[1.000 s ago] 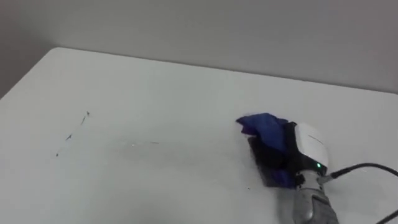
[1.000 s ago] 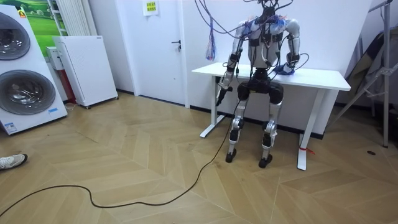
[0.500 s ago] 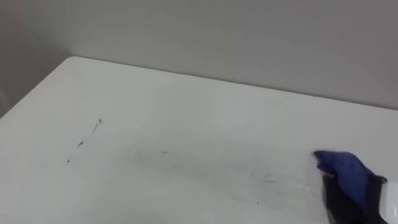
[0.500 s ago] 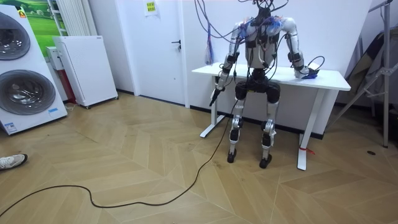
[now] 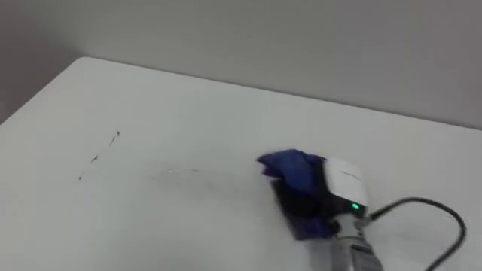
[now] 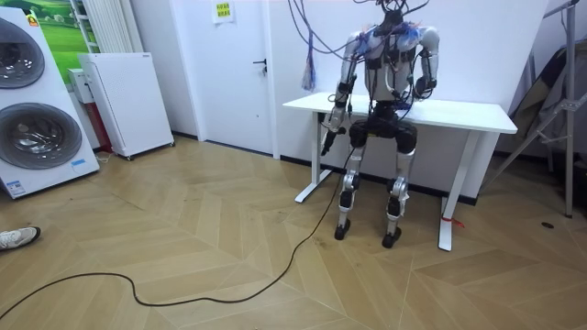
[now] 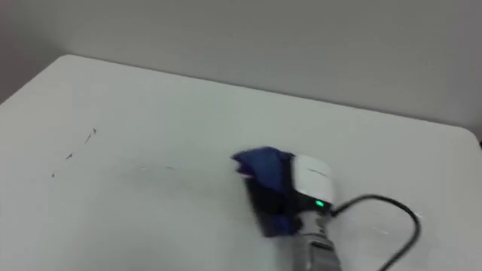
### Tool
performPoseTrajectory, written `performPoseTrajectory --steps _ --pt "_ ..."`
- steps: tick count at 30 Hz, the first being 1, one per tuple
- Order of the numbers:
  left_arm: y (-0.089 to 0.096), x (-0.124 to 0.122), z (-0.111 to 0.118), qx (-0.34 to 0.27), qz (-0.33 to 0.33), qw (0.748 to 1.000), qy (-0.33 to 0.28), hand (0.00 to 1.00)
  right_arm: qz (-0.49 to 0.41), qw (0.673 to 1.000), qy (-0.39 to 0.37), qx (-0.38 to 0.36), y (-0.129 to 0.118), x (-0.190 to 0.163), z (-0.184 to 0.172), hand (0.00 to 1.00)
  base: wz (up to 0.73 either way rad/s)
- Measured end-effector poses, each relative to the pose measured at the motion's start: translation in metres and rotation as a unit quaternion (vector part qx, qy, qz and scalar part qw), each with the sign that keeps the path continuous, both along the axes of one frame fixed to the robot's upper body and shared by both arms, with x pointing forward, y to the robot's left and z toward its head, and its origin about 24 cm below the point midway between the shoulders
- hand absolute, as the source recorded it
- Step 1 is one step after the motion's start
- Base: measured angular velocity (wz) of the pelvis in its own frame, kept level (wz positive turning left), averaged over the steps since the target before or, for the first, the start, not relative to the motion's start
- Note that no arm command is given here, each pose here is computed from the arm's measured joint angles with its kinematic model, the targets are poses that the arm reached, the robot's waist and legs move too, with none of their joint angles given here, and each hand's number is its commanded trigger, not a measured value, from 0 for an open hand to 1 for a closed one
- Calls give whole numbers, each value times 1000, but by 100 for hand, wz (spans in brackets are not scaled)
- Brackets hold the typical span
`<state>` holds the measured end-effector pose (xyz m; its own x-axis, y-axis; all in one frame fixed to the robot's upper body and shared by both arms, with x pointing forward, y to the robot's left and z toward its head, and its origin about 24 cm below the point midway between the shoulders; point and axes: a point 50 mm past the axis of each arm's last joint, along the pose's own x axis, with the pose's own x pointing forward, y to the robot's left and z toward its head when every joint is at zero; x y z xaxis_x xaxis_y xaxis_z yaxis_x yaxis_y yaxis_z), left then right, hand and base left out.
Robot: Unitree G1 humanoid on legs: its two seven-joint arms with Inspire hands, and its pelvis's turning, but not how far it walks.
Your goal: Wipe table
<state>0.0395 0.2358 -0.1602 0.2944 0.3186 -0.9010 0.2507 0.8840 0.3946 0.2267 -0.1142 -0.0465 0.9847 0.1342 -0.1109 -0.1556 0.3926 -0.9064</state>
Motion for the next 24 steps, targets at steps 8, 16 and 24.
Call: performPoseTrajectory --steps 8,16,24 --pt "16 -20 1 0 72 997 21 0 -7 1000 -24 8 -17 -4 -13 100 -6" --pt "54 -2 17 63 102 992 -38 0 -184 981 -59 -13 -100 -51 -30 100 24" --pt "34 2 12 35 100 993 -49 0 -175 984 -34 -10 -102 -44 -30 100 0"
